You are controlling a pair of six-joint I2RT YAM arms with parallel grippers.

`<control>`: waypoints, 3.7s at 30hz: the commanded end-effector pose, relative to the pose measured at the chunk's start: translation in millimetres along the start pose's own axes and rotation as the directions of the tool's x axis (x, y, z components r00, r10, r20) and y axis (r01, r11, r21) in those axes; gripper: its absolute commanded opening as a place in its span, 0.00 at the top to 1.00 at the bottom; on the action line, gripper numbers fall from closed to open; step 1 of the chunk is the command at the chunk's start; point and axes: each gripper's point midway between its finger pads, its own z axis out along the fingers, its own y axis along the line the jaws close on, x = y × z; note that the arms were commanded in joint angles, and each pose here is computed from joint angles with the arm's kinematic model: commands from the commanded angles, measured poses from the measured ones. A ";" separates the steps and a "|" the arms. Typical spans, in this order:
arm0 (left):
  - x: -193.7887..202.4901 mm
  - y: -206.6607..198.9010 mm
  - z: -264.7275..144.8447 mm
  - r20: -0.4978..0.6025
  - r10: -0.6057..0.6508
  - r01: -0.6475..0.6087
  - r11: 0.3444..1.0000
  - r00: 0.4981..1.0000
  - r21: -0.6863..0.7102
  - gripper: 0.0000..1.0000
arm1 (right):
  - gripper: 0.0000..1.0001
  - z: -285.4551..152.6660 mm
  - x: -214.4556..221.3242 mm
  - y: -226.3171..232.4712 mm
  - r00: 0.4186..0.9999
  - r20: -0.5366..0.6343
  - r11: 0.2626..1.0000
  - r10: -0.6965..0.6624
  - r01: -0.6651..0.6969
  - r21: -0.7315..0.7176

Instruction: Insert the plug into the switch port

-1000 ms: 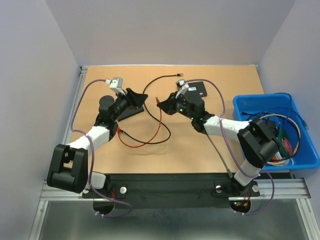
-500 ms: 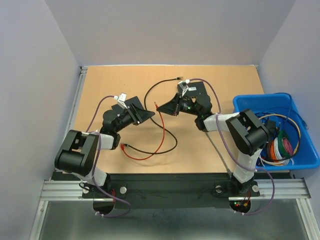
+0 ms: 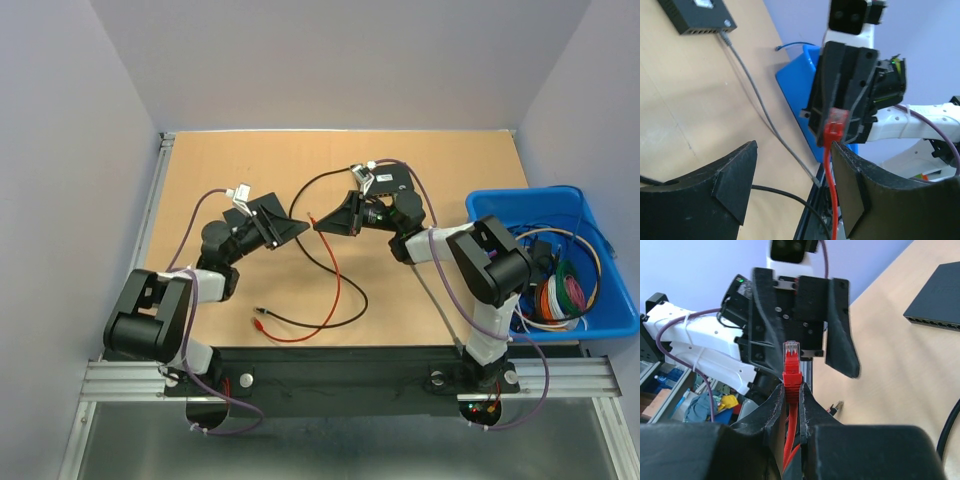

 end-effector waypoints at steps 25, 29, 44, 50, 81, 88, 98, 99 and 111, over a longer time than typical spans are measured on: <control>-43.6 -117.7 2.9 0.293 0.567 -0.623 0.767 0.770 0.151 0.28 | 1.00 10.1 2.2 57.8 0.993 0.012 0.982 -0.115 0.115 -0.147; -41.6 -115.0 5.5 0.280 0.558 -0.611 0.776 0.781 0.156 0.31 | 1.00 9.1 2.3 61.8 0.993 0.010 0.981 -0.118 0.119 -0.156; -31.7 -107.5 12.2 0.236 0.543 -0.585 0.791 0.806 0.180 0.38 | 1.00 11.0 -9.3 75.0 0.989 0.042 0.974 -0.142 0.147 -0.174; -29.8 -105.5 13.5 0.226 0.537 -0.576 0.796 0.813 0.183 0.43 | 0.99 11.5 -10.7 76.7 0.987 0.049 0.972 -0.150 0.156 -0.174; -74.5 -28.1 32.7 0.070 0.365 -0.300 0.848 0.928 -0.437 1.00 | 0.46 -19.3 -52.5 -3.8 0.911 -0.085 0.732 -0.403 0.377 0.568; -66.0 -31.1 43.7 0.054 0.354 -0.295 0.847 0.934 -0.442 1.00 | 0.47 5.5 -38.2 -1.6 0.901 -0.146 0.724 -0.408 0.417 0.550; -63.1 -30.7 45.3 0.052 0.344 -0.287 0.849 0.938 -0.443 1.00 | 0.52 22.7 -30.4 -7.0 0.899 -0.168 0.728 -0.405 0.427 0.536; -62.8 -31.7 45.5 0.053 0.342 -0.285 0.851 0.938 -0.441 1.00 | 0.53 25.2 -28.1 -7.2 0.899 -0.171 0.730 -0.403 0.429 0.532; -55.6 -37.6 47.1 0.042 0.330 -0.284 0.863 0.943 -0.419 1.00 | 0.94 30.1 -19.4 -20.5 0.902 -0.184 0.716 -0.390 0.422 0.556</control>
